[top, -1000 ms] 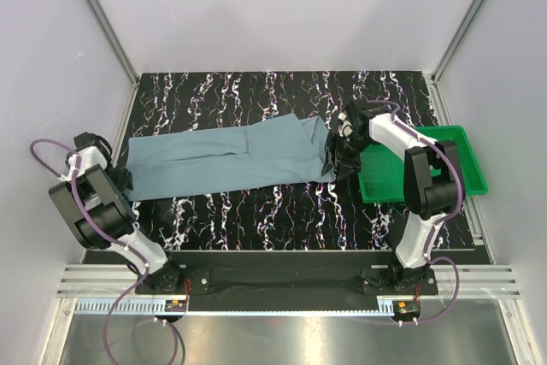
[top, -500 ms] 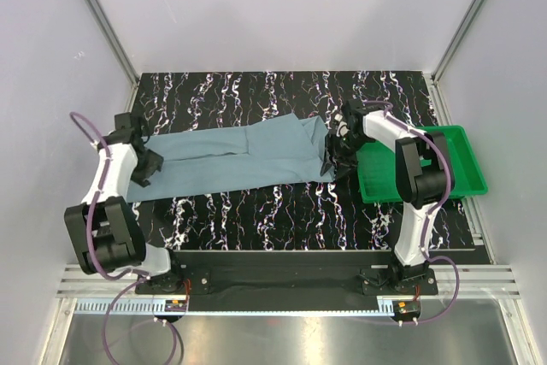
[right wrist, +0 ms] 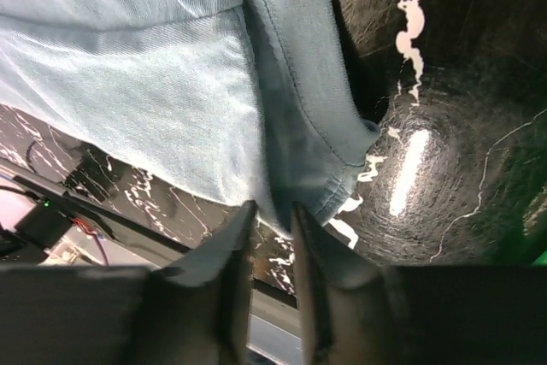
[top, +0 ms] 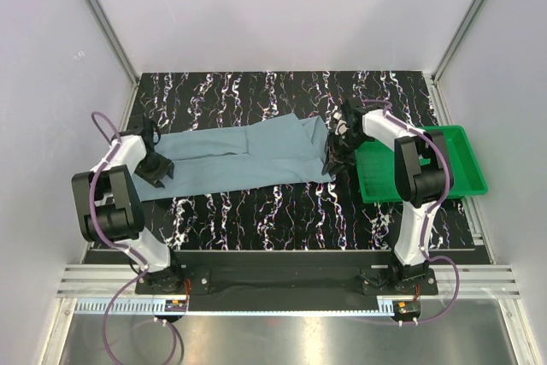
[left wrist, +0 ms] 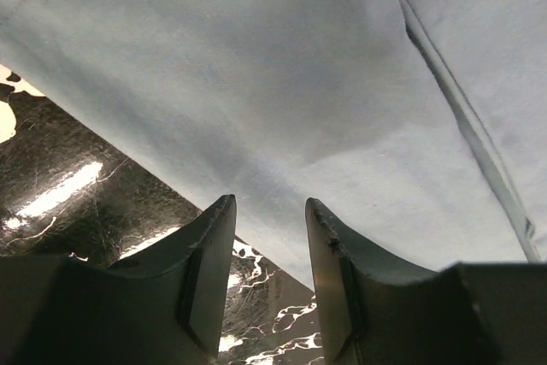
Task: Fold and stack the t-shirts
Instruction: Fold the tshirt
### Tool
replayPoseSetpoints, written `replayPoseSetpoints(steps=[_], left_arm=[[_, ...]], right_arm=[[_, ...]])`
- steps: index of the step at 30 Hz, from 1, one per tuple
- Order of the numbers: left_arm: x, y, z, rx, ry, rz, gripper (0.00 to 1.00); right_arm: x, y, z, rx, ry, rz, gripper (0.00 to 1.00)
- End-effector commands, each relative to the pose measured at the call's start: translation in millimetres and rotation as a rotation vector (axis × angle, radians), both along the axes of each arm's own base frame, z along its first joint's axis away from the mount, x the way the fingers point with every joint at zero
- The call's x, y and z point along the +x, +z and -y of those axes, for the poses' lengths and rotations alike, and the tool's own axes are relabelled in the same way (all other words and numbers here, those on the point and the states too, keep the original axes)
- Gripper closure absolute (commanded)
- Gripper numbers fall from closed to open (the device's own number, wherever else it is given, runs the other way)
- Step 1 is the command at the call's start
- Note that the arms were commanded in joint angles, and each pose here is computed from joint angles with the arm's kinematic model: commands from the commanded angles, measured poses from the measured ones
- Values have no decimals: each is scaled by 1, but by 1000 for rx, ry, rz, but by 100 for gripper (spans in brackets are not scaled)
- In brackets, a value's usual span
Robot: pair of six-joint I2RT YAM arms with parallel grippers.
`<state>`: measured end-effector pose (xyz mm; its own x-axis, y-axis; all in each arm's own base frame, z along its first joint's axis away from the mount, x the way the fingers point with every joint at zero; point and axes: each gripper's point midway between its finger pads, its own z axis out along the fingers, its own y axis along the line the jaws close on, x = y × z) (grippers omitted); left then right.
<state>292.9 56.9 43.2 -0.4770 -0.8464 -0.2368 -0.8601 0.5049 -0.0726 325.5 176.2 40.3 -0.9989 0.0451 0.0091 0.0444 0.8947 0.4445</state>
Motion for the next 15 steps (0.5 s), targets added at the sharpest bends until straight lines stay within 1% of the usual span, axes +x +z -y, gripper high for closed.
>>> replayPoseSetpoints(steps=[1,2,3,6,8,11,15], left_arm=[[12,0,0,-7,-23,13,57],[11,-3,-2,-8,-25,0,57],[7,-8,-2,-9,-25,-25,57],[1,-13,-5,-16,-14,-53,57],[-4,-17,-9,-10,-9,-80,57],[-14,-24,-14,-9,-1,-127,57],[-22,-31,-21,-9,3,-157,57]], right_arm=[[11,15,-8,41,1,37,72],[9,15,-8,47,2,30,81],[6,17,-9,54,6,18,100],[-2,28,-9,65,10,16,100],[-10,34,0,22,8,35,100],[-22,27,13,-26,12,15,100],[-31,6,26,-98,5,-19,100]])
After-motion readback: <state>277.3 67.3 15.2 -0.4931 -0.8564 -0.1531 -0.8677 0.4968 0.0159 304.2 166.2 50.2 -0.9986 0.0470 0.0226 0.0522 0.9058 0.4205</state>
